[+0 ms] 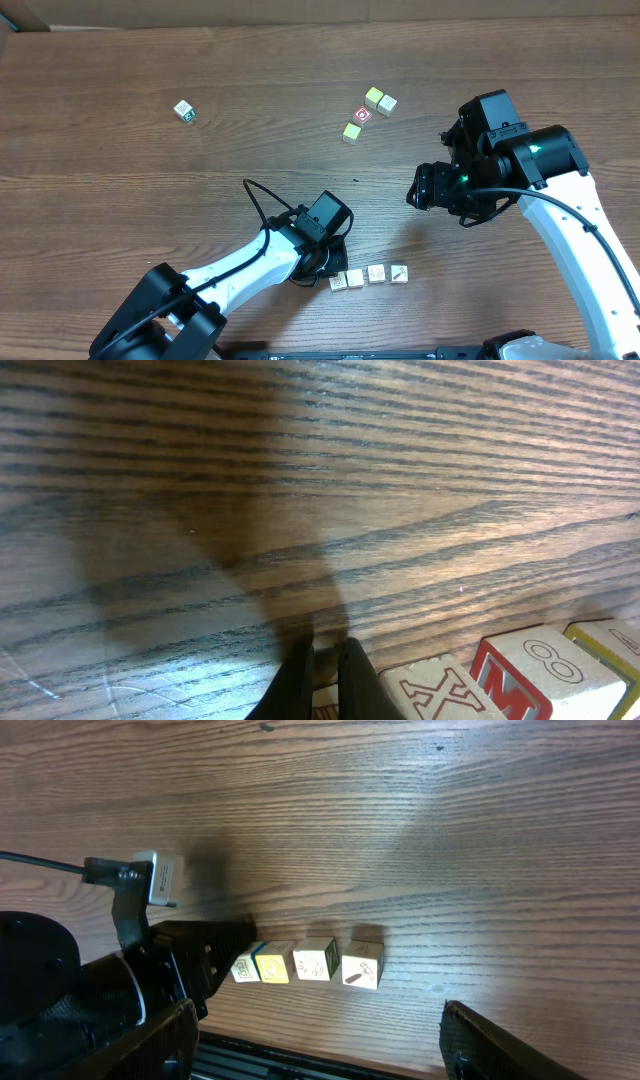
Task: Flip 4 blocks
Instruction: 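Open the left gripper and lift it off the 'E' block, then move the right gripper down to the right end of the row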
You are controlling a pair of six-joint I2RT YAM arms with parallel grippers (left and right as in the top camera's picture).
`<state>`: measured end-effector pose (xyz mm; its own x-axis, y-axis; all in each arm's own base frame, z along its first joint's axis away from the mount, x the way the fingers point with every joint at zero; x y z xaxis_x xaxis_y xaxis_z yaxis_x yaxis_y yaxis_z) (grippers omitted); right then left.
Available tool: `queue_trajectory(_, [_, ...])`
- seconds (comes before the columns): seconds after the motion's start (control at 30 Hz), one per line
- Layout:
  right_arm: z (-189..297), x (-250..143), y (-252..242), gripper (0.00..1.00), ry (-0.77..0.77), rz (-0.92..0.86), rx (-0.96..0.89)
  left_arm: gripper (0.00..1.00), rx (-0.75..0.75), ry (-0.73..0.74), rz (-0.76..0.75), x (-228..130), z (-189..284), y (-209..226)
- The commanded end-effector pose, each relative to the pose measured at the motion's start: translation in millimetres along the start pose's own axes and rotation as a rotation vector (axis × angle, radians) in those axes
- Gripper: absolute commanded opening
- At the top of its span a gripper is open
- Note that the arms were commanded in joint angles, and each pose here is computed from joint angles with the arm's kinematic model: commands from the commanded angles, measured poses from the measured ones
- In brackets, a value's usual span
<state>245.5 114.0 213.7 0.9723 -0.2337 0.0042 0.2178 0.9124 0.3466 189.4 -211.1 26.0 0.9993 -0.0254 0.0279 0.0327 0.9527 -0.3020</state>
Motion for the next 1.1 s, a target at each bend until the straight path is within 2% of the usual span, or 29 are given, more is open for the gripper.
queue_trajectory(0.0, [7.0,0.5,4.7,0.78,-0.017,0.017,0.017,0.04,0.003,0.006,0.01,-0.5,-3.5,-0.9])
queue_trajectory(0.2, [7.0,0.7,4.7,0.78,-0.018,0.018,0.017,0.04,0.044,-0.028,0.031,6.4,-2.0,7.9])
queue_trajectory(0.4, [7.2,6.4,1.0,0.78,-0.052,0.012,-0.012,0.04,0.126,-0.012,0.138,16.7,17.2,43.3])
queue_trajectory(0.43, [7.3,7.5,-0.3,0.81,-0.059,0.013,-0.022,0.04,0.132,-0.008,0.148,17.6,21.5,48.9])
queue_trajectory(0.5, [7.5,9.3,-2.0,0.98,-0.07,0.013,-0.035,0.04,0.141,-0.002,0.152,17.3,29.8,57.6])
queue_trajectory(0.53, [7.5,9.9,-2.5,1.0,-0.074,0.013,-0.039,0.04,0.145,0.001,0.146,16.0,33.7,60.4])
queue_trajectory(0.83, [8.0,16.6,1.2,0.98,-0.105,0.024,-0.023,0.04,0.187,0.063,0.047,-19.6,62.6,60.2])
queue_trajectory(0.87, [8.2,18.6,2.5,0.92,-0.114,0.027,-0.017,0.04,0.192,0.074,0.033,-23.7,62.8,58.8])
queue_trajectory(0.9, [8.5,21.0,4.1,0.72,-0.126,0.03,-0.011,0.04,0.197,0.087,0.015,-28.4,62.1,56.4])
queue_trajectory(0.93, [8.6,22.2,4.9,0.58,-0.131,0.032,-0.007,0.04,0.195,0.098,0.004,-31.7,61.6,54.1])
queue_trajectory(0.97, [8.6,22.7,5.8,0.5,-0.133,0.033,-0.003,0.04,0.188,0.107,-0.011,-34.7,60.6,50.6])
queue_trajectory(1.07, [6.8,18.4,2.7,0.04,-0.111,0.019,-0.014,0.04,0.15,0.139,-0.028,-41.8,59.1,41.8])
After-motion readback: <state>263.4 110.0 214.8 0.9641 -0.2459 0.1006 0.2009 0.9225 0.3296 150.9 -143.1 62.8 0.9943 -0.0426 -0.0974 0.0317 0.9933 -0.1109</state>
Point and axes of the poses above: each gripper's point midway between its finger pads, its own z axis back along the fingers, its own y axis along the line the jaws close on, x = y × z, the point moved 3 cm from there along z, back along the fingers, and after that the axes turned 9 degrees about -z, right-handed, at the moved point
